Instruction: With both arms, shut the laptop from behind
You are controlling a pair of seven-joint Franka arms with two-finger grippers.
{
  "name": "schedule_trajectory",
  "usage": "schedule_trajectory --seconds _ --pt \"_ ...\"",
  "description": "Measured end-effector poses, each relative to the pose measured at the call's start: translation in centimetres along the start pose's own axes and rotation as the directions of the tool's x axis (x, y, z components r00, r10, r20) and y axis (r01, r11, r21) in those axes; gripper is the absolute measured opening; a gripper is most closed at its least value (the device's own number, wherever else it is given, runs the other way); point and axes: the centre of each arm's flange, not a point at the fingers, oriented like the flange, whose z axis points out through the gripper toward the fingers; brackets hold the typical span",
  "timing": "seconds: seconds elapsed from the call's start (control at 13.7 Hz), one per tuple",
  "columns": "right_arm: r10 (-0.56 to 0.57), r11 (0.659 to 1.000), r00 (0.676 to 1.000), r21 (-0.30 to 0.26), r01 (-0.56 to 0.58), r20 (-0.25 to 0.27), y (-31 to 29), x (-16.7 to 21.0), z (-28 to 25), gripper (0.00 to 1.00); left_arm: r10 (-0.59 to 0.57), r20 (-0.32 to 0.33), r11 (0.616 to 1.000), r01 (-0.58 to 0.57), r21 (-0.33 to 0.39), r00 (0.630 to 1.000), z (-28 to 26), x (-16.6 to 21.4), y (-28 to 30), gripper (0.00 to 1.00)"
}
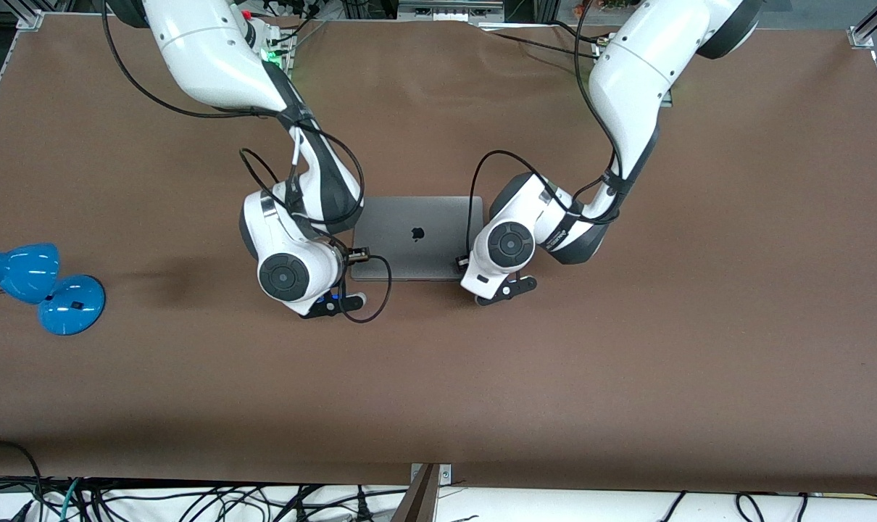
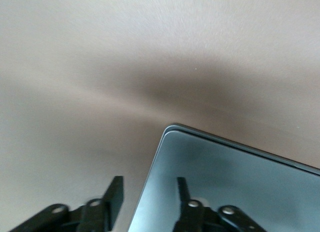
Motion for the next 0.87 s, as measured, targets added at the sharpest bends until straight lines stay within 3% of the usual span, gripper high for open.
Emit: schedule_trajectory --seconds 0.07,0.29,0.36,0.66,0.87 --pt "-0.002 1.0 1.0 -0.016 0.002 0.011 0.3 -1.0 -2.4 0.99 0.002 -0.005 1.0 -0.002 0.005 1.0 -1.4 -0.2 -0.2 0.66" --pt "0.01 1.0 1.0 -0.017 -0.01 -0.013 2.0 -4.8 -10.7 1.0 0.06 -0.074 0.997 -0.056 0.048 0.995 -7.5 -1.4 -1.4 0.95" --pt "0.017 1.0 0.999 -0.011 -0.017 -0.029 2.9 -6.4 -13.4 1.0 0.068 -0.089 0.997 -0.063 0.055 0.994 -10.2 -2.2 -2.0 1.0" --pt "0.084 0.996 0.986 0.031 -0.08 -0.141 9.1 -12.8 -22.8 1.0 0.123 -0.099 0.987 -0.111 0.119 0.987 -20.1 -5.8 -6.2 1.0" --pt "0.175 0.984 0.965 0.07 -0.164 -0.194 15.7 -16.3 -26.4 1.0 0.196 -0.111 0.975 -0.181 0.132 0.974 -25.1 -6.3 -10.5 1.0"
